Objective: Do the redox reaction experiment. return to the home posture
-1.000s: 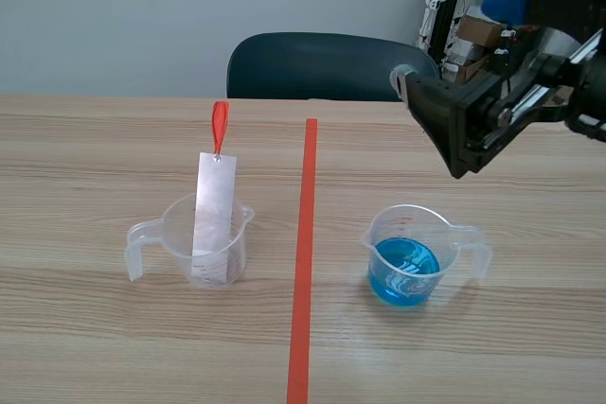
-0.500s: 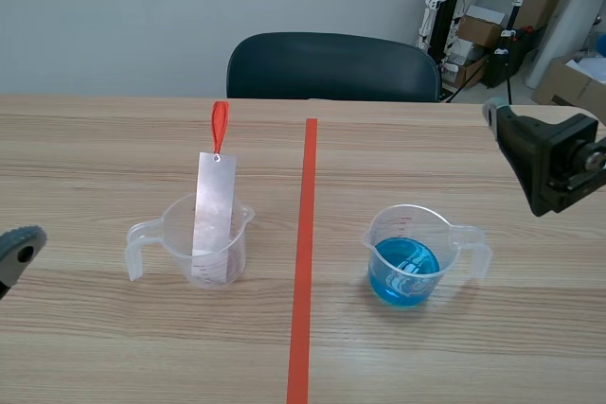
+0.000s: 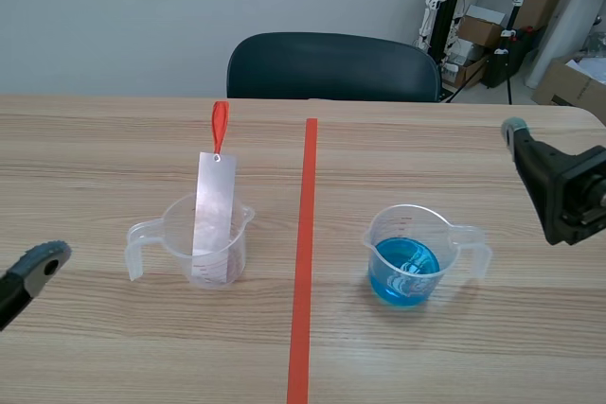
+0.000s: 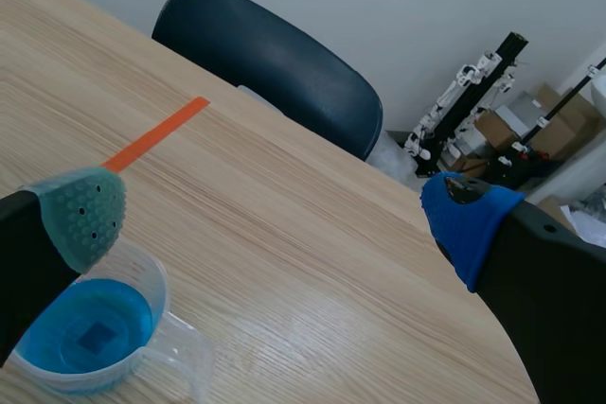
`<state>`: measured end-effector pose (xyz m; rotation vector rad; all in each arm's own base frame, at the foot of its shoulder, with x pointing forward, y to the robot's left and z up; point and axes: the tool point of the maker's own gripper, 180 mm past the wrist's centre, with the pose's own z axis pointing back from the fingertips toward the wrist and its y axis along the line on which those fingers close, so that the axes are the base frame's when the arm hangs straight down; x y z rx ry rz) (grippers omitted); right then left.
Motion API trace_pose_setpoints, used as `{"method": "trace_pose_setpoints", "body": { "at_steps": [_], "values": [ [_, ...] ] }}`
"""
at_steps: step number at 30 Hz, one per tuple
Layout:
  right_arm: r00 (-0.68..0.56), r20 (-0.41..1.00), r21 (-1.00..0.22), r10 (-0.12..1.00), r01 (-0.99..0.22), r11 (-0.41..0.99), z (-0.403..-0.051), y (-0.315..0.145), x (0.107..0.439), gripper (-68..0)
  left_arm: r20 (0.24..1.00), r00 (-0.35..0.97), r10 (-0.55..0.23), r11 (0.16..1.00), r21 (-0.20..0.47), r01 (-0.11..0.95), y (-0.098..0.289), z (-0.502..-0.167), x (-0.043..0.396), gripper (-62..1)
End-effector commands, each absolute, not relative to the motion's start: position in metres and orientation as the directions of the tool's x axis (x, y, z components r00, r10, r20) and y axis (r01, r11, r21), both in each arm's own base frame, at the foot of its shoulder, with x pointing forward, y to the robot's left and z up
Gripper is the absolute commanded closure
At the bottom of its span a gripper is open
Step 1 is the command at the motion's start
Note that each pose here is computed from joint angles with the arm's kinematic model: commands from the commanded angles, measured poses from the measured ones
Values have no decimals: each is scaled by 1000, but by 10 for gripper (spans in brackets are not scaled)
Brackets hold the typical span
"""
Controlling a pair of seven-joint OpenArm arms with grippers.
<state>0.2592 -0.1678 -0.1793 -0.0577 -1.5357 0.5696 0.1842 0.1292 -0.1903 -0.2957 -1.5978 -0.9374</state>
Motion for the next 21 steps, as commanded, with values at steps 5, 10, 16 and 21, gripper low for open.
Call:
{"method": "trace_pose_setpoints", "body": {
  "at_steps": [5, 10, 16, 21],
  "values": [
    [-113, 905, -424, 411, -341, 839, -177, -160, 248, -679, 919, -294, -263, 648, 394, 651, 123, -182, 185, -615],
    [-102, 900, -432, 425, -359, 828, -184, -154, 245, -679, 919, -294, -263, 648, 394, 651, 123, -182, 185, -615],
    [-100, 893, -442, 439, -379, 813, -190, -146, 243, -679, 919, -294, -263, 648, 394, 652, 123, -182, 185, -615],
    [-100, 891, -443, 444, -413, 796, -198, -132, 240, -679, 919, -294, -263, 648, 394, 652, 123, -182, 185, -615]
  ]
}}
